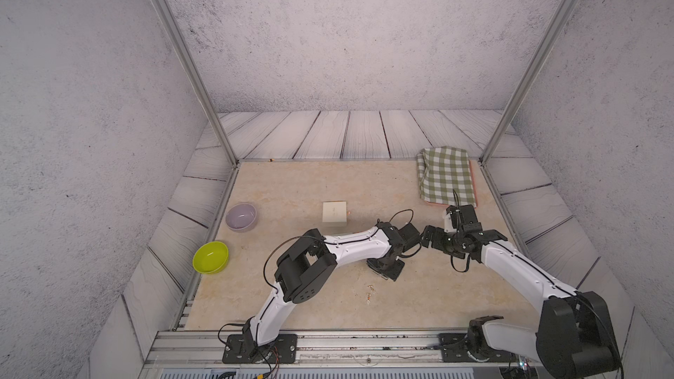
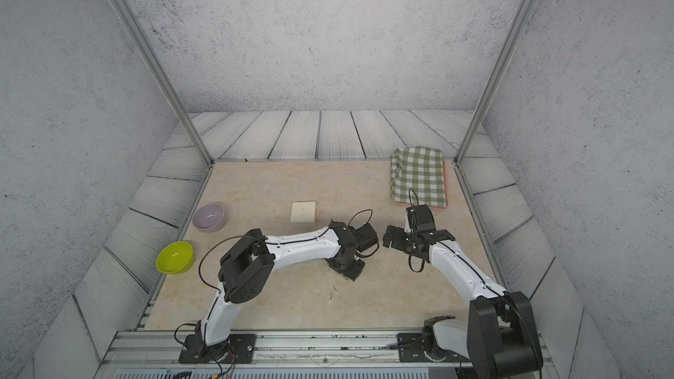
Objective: Place the earrings into the drawer-style jewelry box
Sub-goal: Pick up the earring from the center of the board.
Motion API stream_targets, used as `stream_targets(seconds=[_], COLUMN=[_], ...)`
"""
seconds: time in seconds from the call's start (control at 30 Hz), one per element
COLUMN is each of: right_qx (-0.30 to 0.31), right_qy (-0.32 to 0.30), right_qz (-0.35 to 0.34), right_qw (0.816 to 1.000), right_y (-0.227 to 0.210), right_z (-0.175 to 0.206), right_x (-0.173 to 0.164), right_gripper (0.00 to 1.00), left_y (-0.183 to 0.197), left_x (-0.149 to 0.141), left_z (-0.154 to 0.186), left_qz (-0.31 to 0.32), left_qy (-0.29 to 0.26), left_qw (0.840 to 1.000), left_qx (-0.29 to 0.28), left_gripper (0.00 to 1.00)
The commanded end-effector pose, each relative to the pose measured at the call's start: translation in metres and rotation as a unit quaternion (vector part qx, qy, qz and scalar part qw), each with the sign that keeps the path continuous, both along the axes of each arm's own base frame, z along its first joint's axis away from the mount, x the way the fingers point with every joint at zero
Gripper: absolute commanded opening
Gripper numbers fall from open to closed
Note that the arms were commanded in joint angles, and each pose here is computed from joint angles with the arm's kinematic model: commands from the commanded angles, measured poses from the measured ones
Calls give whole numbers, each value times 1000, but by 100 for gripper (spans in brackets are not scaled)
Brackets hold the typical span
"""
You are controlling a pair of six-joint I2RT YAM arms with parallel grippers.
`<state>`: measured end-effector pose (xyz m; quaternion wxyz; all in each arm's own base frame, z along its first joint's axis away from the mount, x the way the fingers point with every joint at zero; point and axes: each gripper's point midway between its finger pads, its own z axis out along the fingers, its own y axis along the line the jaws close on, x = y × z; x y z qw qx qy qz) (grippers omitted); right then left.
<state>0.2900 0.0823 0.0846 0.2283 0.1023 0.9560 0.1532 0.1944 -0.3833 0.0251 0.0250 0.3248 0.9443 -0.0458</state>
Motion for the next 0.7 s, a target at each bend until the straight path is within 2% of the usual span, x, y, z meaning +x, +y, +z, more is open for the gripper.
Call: stream_targets(seconds=[0.0, 0.03, 0.13, 0.2, 0.27, 0.33, 0.4, 0.5, 0.53, 0.67], right_qx=[-2, -2, 2, 23, 68, 116, 135, 126, 125, 167], right_qy=[7, 7, 2, -19, -71, -153, -255, -431, -463, -492], right_qz=[6, 6, 13, 44, 81, 97, 137, 233, 254, 316], right_qw=[1000, 1000, 1000, 999, 992, 976, 948, 863, 840, 794], right_y=[-1, -1, 1, 12, 30, 49, 75, 120, 128, 150], right_z=[-4, -4, -2, 7, 26, 52, 80, 121, 126, 137], right_x=[-3, -3, -3, -2, 5, 16, 18, -2, -9, -23], right_gripper=[99, 99, 99, 100, 95, 89, 86, 87, 89, 87], left_y=[0, 0, 1, 1, 2, 7, 17, 27, 30, 42], left_x=[3, 3, 4, 6, 9, 17, 28, 46, 53, 70], left_z=[8, 9, 16, 28, 47, 73, 96, 131, 142, 163], left_qz=[0, 0, 0, 2, 11, 30, 60, 99, 106, 132], left_qy=[-1, -1, -6, -10, -10, -11, 3, 28, 35, 63], left_qw=[1000, 1000, 1000, 1000, 999, 996, 988, 959, 946, 904], left_qx=[-4, -4, -7, -19, -45, -85, -143, -265, -306, -401], left_gripper=[4, 0, 0, 0, 0, 0, 0, 0, 0, 0])
